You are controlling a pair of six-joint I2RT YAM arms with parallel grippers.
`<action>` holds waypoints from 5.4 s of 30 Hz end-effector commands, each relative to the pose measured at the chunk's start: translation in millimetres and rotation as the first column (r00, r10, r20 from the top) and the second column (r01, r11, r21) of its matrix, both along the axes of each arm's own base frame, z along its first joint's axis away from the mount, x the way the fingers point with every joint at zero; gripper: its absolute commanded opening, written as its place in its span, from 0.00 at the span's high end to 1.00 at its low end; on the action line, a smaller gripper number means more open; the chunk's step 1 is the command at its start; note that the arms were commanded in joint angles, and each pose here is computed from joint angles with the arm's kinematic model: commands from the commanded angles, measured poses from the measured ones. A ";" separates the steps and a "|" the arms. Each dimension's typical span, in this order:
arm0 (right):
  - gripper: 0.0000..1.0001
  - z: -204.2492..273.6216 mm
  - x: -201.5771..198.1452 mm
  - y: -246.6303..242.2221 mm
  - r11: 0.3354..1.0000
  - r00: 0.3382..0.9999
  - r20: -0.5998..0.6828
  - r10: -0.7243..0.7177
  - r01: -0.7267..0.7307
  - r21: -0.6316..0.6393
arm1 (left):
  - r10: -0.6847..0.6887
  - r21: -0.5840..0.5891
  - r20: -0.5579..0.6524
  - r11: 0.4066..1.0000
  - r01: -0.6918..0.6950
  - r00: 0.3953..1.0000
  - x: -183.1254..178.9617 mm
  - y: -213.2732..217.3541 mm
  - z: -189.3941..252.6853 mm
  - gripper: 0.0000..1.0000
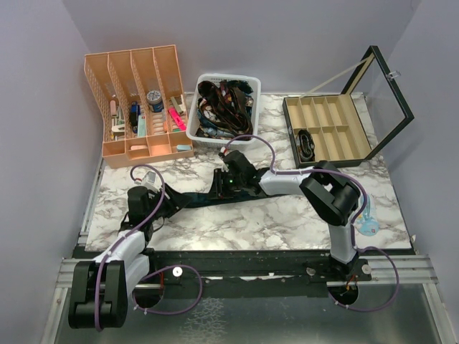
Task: Roll the ties
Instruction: Roll the tie at the center of the board.
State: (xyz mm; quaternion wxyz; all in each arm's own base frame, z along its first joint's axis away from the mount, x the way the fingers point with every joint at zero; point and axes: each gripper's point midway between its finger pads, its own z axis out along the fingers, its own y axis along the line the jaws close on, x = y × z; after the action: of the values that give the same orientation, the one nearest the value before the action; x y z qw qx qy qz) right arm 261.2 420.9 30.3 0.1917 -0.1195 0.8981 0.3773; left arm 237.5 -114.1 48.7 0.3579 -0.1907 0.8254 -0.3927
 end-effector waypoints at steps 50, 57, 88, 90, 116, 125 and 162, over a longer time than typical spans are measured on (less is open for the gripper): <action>0.67 44.3 28.0 -61.0 0.995 0.985 0.152 -0.085 0.092 -0.044 | 0.005 0.561 -0.006 0.828 -0.001 1.000 27.8 -22.9 39.4 1.00; 0.67 41.7 28.2 -82.4 0.991 0.981 0.156 -0.113 0.122 -0.054 | 0.029 0.624 0.028 0.781 -0.040 0.999 32.2 -36.9 46.1 1.00; 0.72 11.0 37.8 -149.1 0.960 0.961 0.047 -0.274 0.276 -0.050 | -0.143 0.758 0.026 0.648 0.074 0.989 49.3 -144.7 39.6 1.00; 0.73 3.3 36.5 -150.1 0.960 0.962 0.030 -0.273 0.274 -0.064 | -0.157 0.761 0.020 0.642 0.087 0.987 50.2 -150.3 37.6 1.00; 0.69 19.3 37.4 -167.8 0.945 0.943 0.078 -0.323 0.326 -0.031 | -0.304 0.733 -0.035 0.639 0.232 0.952 52.5 -221.3 11.4 0.90; 0.59 44.8 41.0 -262.9 0.712 0.729 0.305 -0.612 0.677 -0.189 | -0.323 0.711 -0.021 0.660 0.241 0.946 56.8 -235.2 11.0 0.84; 0.31 62.2 35.4 -184.4 0.975 0.971 0.094 -0.221 0.217 0.056 | -0.340 0.356 0.174 0.897 0.262 0.924 50.1 -182.0 83.5 0.18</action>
State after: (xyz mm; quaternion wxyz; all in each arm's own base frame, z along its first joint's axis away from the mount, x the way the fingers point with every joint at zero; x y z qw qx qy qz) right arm 293.3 219.6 89.5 0.2999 0.0016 0.8929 0.3360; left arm 287.9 -315.0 151.3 0.4391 0.0649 0.8514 -0.2796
